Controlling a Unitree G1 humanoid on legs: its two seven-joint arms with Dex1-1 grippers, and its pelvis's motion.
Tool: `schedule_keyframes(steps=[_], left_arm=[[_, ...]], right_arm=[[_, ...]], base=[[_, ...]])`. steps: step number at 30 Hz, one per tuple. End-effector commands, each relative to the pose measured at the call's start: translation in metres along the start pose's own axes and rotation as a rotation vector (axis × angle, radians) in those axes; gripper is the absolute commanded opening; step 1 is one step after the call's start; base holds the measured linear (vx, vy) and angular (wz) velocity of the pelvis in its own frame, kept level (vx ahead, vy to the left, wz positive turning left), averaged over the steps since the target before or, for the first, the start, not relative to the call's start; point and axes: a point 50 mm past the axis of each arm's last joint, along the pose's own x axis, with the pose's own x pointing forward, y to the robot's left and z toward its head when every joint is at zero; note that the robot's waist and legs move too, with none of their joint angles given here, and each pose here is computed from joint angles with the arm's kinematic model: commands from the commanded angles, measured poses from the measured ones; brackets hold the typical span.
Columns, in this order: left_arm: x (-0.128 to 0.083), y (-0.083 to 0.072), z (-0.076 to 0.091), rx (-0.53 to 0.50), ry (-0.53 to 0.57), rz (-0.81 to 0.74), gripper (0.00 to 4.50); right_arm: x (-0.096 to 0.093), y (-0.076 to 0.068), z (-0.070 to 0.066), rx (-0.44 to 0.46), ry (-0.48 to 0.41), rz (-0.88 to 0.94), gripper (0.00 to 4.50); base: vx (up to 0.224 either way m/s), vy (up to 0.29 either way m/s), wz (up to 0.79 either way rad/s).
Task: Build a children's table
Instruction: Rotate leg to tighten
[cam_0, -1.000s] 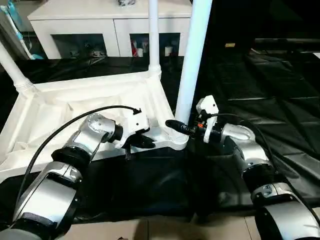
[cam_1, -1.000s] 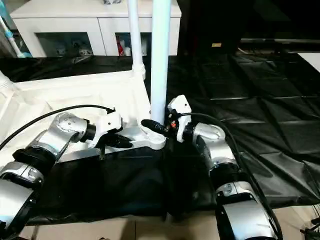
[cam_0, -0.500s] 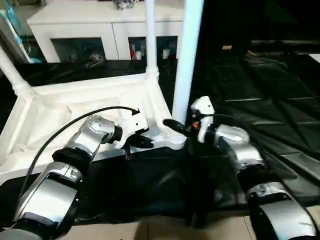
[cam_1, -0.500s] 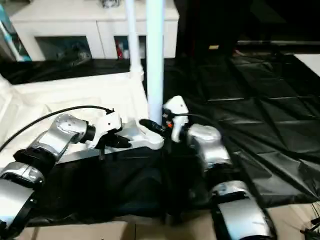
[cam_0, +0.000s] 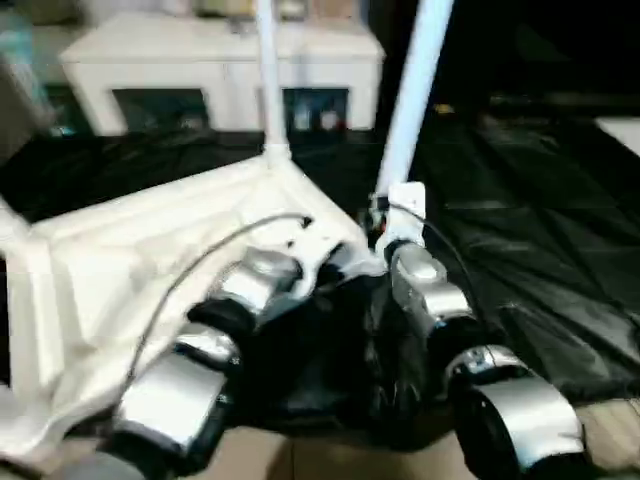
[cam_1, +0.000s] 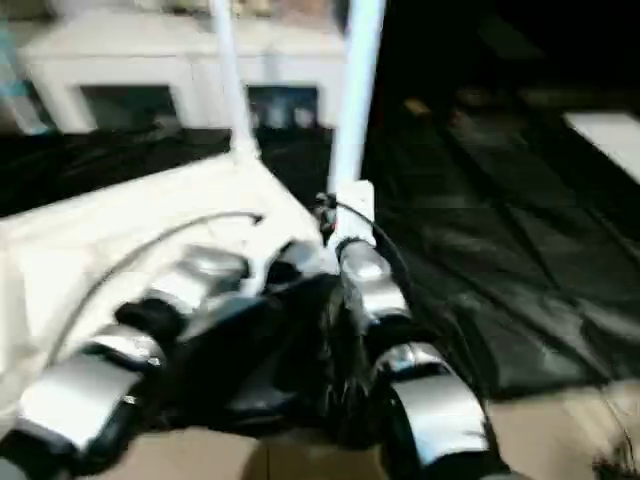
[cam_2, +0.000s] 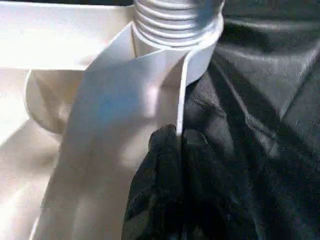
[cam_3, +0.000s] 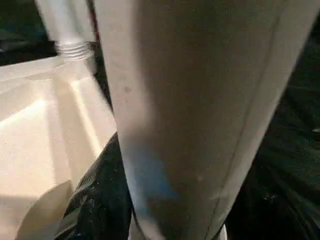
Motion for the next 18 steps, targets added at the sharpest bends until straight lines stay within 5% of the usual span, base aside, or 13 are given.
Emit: schedule_keyframes(steps=[1,18], left_arm=[[0.0019,0.0020,-0.0019,-0.047,0.017,0.074,0.00],[-0.0030,0.0042,-0.0057,0.029,0.041,-0.001,0.00]], right_arm=[[-0.0157,0.0140,-0.0602,0.017,0.266,0.010,1.86],[-0.0132,0.0118,-0.0590,0.002,0.320,0.085,1.86]], base=[[0.074,0.112,-0.42],[0.003,0.010,-0.02]])
